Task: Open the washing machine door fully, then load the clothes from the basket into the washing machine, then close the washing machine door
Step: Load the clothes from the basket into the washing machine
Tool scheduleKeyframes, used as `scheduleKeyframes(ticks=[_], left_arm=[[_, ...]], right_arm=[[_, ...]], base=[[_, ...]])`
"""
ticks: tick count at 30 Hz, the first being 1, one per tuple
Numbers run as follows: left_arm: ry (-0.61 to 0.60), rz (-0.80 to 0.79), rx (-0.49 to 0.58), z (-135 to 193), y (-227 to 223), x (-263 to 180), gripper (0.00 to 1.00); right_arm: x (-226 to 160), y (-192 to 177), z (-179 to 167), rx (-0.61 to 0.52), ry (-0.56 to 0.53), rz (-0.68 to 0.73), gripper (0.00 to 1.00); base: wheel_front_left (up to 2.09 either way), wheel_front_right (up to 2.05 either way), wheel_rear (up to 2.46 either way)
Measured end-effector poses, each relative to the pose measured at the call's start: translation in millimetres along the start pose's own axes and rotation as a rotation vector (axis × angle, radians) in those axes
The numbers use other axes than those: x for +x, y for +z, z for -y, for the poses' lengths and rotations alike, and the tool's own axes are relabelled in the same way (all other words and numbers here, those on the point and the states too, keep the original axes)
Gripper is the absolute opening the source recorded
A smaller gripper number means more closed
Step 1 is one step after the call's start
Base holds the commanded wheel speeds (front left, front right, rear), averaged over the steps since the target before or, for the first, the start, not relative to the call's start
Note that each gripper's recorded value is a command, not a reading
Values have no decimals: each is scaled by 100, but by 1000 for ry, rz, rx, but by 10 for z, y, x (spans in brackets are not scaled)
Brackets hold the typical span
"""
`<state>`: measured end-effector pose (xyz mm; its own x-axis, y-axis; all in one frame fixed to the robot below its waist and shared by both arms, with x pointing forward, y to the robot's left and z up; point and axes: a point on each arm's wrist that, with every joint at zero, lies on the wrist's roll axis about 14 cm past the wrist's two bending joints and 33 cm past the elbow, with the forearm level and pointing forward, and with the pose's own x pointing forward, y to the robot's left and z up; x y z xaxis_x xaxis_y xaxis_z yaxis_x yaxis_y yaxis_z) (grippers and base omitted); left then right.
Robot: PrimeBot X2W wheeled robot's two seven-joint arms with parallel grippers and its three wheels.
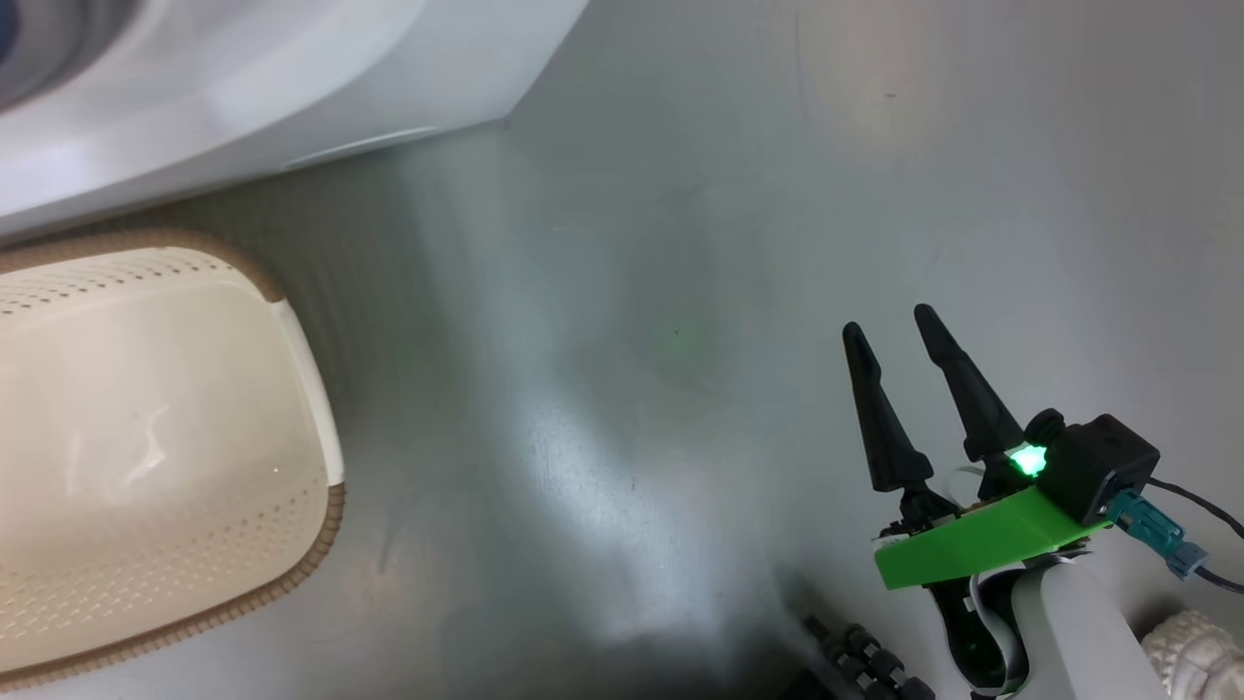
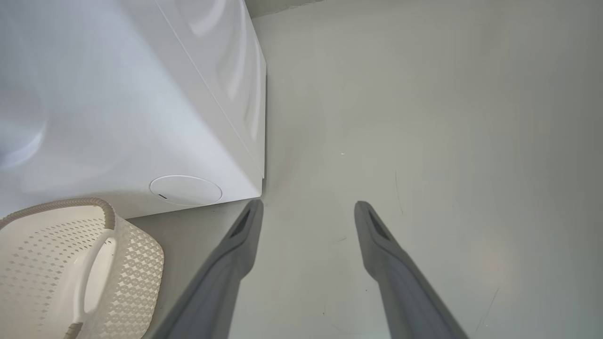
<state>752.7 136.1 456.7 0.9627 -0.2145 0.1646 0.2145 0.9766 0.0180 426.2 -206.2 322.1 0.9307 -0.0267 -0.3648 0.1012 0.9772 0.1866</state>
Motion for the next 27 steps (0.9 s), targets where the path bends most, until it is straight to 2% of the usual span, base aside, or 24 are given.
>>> scheduleKeyframes(ticks=[6,9,10,11,12,17,27], left_arm=[[0,186,43,40,484,72,0],[15,182,32,33,437,5,0],[25,161,25,19,364,-29,14],[34,137,19,3,283,-63,88],[41,109,14,-9,198,-89,100],[58,38,-7,-49,29,-156,100],[79,9,-53,-55,100,-236,100]], right_arm=[[-5,-50,57,-4,-16,-15,100],[21,-23,49,-5,-12,-7,100],[25,-12,43,-5,-10,-4,100],[27,-6,35,-4,-8,-2,100],[26,-6,28,-3,-6,-2,100],[41,-1,-22,3,8,0,100],[61,110,-101,13,30,32,100]], base=[[0,0,0],[0,0,0],[0,0,0],[0,0,0],[0,0,0],[0,0,0],[0,0,0]])
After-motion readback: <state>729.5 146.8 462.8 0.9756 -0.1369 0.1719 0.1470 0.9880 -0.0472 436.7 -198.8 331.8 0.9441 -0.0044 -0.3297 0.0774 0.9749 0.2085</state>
